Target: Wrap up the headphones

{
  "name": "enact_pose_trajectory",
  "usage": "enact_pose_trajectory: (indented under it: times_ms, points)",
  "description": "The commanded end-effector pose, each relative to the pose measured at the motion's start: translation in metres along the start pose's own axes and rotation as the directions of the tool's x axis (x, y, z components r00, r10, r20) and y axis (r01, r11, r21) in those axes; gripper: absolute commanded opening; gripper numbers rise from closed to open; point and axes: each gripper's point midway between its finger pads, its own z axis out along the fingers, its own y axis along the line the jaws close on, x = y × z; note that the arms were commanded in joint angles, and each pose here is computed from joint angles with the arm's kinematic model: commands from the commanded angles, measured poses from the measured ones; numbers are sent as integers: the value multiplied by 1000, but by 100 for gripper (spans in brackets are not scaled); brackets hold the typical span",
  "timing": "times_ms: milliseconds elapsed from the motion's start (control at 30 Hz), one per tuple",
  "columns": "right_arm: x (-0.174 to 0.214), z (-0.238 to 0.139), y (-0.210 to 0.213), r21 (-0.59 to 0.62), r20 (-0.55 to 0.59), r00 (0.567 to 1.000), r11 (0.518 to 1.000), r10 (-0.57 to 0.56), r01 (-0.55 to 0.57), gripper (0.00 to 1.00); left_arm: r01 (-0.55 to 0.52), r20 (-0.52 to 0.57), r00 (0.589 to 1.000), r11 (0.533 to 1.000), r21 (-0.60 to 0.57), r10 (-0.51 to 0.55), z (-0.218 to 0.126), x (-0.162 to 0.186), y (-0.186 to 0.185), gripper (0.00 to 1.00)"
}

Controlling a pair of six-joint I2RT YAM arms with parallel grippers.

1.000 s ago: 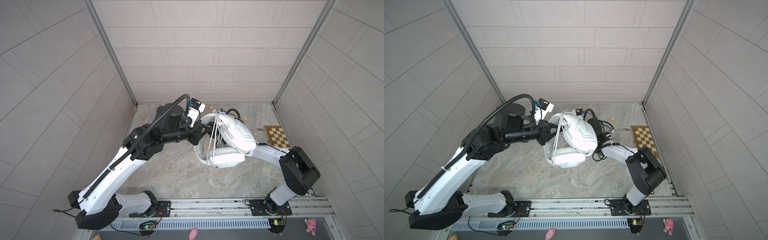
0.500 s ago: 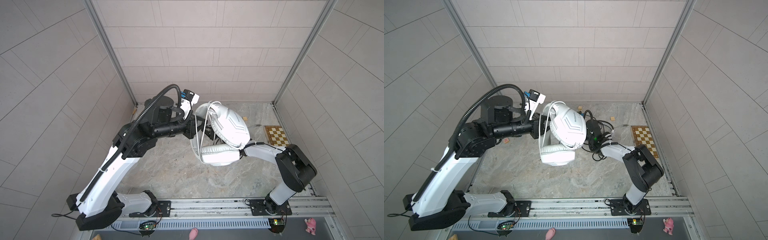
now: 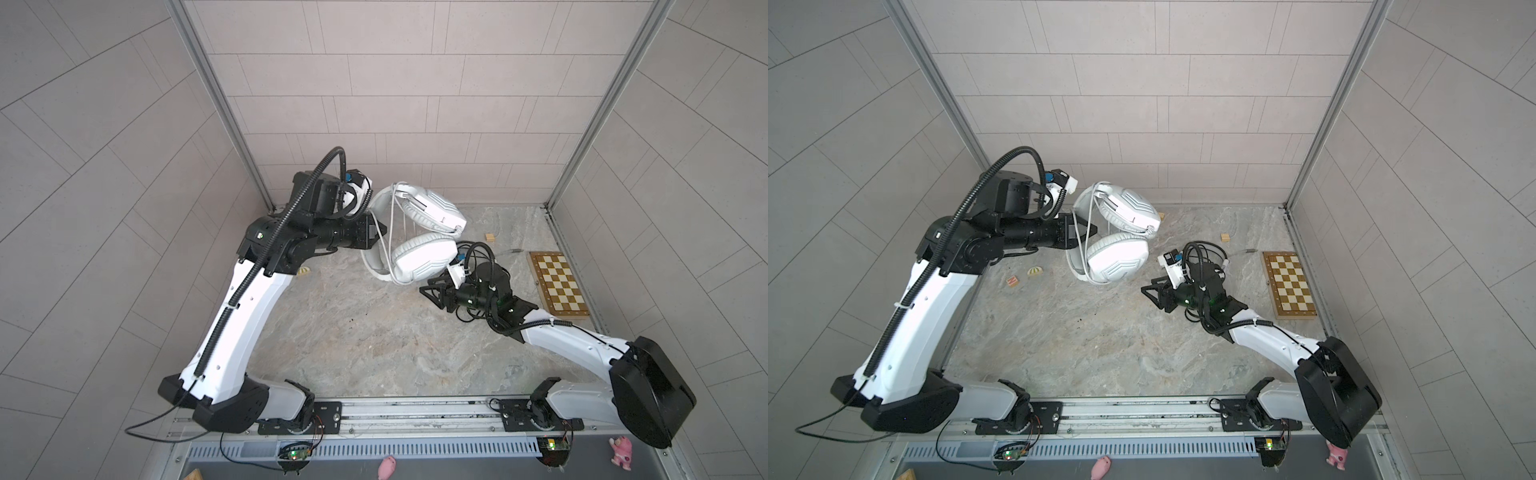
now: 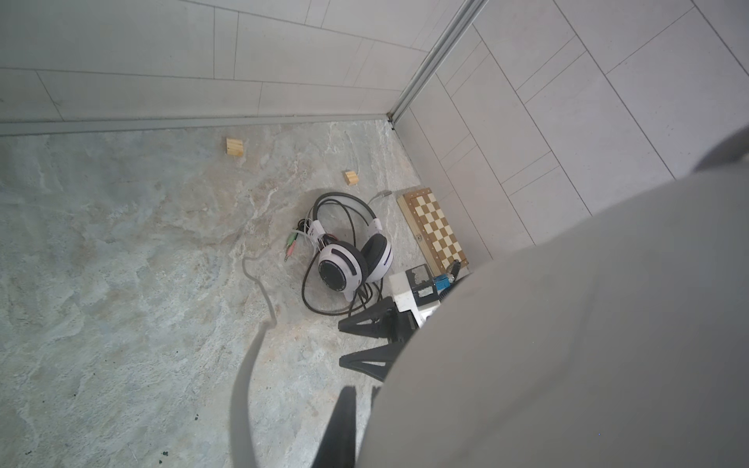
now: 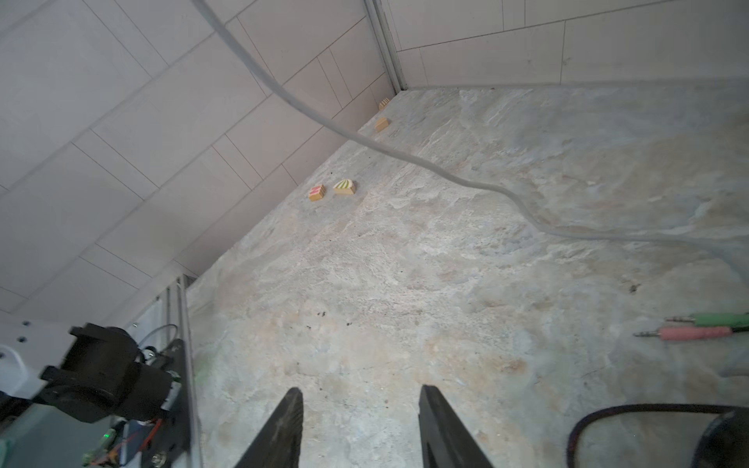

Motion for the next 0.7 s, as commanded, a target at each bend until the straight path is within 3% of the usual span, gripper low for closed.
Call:
enact_pose_trajectory:
  times_ms: [0, 100, 233, 300, 667]
  points:
    - [-5, 12, -7, 17, 37, 997, 997, -70, 69, 57, -6, 27, 1000, 994, 105, 3, -20, -8, -28, 0]
    - [-21, 30, -12, 19, 93, 989, 994, -111, 109, 69, -1, 17, 1000, 995, 105, -1, -22, -7, -29, 0]
    - [-46, 57, -8, -4, 150, 976, 987, -159, 161, 93, 9, -6, 1000, 993, 117, -8, -24, -3, -32, 0]
    - [-57, 67, -6, -13, 164, 972, 985, -167, 172, 98, 11, -5, 1000, 994, 109, -10, -26, -2, -31, 0]
    - [-77, 97, -12, 1, 170, 969, 983, -180, 183, 93, 15, 1, 1000, 993, 115, -15, -28, -2, -33, 0]
